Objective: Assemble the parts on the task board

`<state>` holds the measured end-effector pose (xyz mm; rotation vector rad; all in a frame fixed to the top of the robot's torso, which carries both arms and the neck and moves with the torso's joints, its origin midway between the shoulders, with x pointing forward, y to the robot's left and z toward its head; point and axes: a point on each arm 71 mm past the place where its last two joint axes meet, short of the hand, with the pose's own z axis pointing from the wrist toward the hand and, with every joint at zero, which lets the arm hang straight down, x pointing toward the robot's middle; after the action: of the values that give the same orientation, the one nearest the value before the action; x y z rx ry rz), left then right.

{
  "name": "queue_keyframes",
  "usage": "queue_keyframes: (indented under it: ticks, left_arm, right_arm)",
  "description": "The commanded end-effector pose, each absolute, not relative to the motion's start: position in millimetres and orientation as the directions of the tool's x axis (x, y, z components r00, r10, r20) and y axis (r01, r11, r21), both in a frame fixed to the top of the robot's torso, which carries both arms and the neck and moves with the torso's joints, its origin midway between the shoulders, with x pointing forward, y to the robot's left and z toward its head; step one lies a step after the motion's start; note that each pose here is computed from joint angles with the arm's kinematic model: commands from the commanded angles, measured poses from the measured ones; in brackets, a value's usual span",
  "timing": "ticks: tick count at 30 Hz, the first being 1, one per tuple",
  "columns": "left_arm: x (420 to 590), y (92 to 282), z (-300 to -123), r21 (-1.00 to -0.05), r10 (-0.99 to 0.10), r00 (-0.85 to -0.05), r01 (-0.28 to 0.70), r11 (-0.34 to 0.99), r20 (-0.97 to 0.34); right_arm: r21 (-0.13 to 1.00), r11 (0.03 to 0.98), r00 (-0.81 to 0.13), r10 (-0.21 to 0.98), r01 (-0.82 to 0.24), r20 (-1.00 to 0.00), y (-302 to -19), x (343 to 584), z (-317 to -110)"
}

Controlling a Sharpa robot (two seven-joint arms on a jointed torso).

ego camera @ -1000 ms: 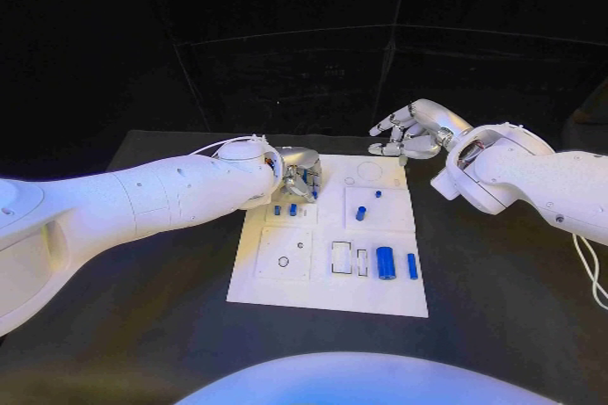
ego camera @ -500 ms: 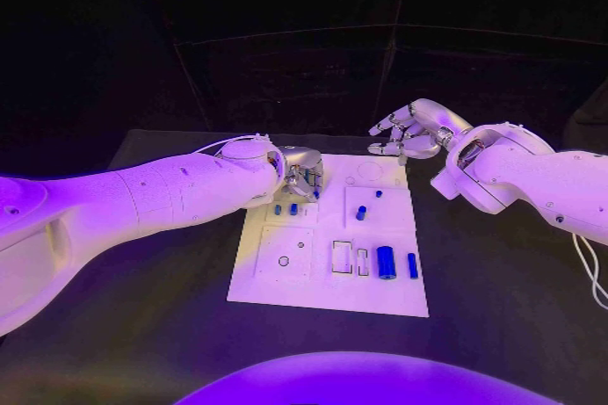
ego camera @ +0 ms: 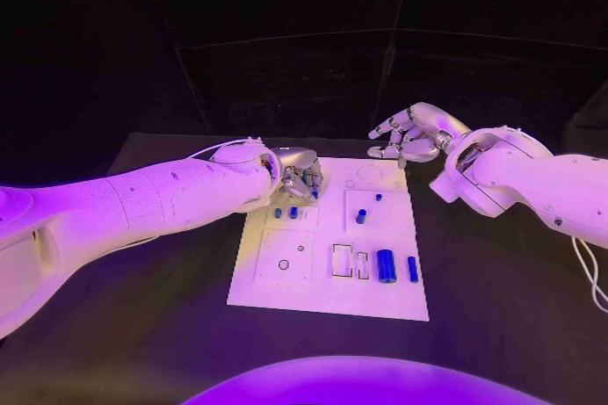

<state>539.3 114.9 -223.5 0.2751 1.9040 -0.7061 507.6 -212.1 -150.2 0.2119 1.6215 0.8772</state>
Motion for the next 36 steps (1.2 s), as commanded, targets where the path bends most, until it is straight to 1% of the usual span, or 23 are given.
queue_keyframes:
  ticks: [1, 8, 14, 19, 22, 26, 36]
  left_arm:
    - [539.7, 115.9, -212.0, -0.419, -0.221, -0.416, 0.479, 0.771, -0.882]
    - [536.8, 128.2, -205.8, -0.466, -0.271, -0.43, 0.453, 0.76, -0.861]
    - [534.5, 142.1, -207.1, -0.475, -0.271, -0.455, 0.425, 0.771, -0.848]
    - [534.5, 159.2, -210.5, -0.468, -0.262, -0.476, 0.388, 0.794, -0.839]
    - [535.0, 164.8, -212.0, -0.465, -0.26, -0.482, 0.375, 0.802, -0.837]
    - [535.6, 170.3, -214.5, -0.46, -0.255, -0.49, 0.359, 0.812, -0.833]
    - [539.0, 175.5, -222.3, -0.437, -0.228, -0.515, 0.331, 0.836, -0.826]
  right_arm:
    - [0.641, 0.691, -0.265, 0.583, -0.335, -0.768, -211.4, 507.8, -148.8]
    - [0.641, 0.691, -0.264, 0.584, -0.333, -0.767, -212.2, 508.1, -148.9]
    - [0.641, 0.692, -0.264, 0.584, -0.331, -0.767, -213.0, 508.2, -148.9]
    - [0.641, 0.693, -0.264, 0.584, -0.33, -0.767, -213.2, 508.2, -149.0]
    - [0.641, 0.693, -0.264, 0.584, -0.33, -0.767, -213.1, 508.3, -149.1]
    - [0.641, 0.693, -0.264, 0.584, -0.33, -0.767, -213.1, 508.4, -149.1]
    - [0.641, 0.693, -0.264, 0.584, -0.33, -0.767, -212.9, 508.5, -149.2]
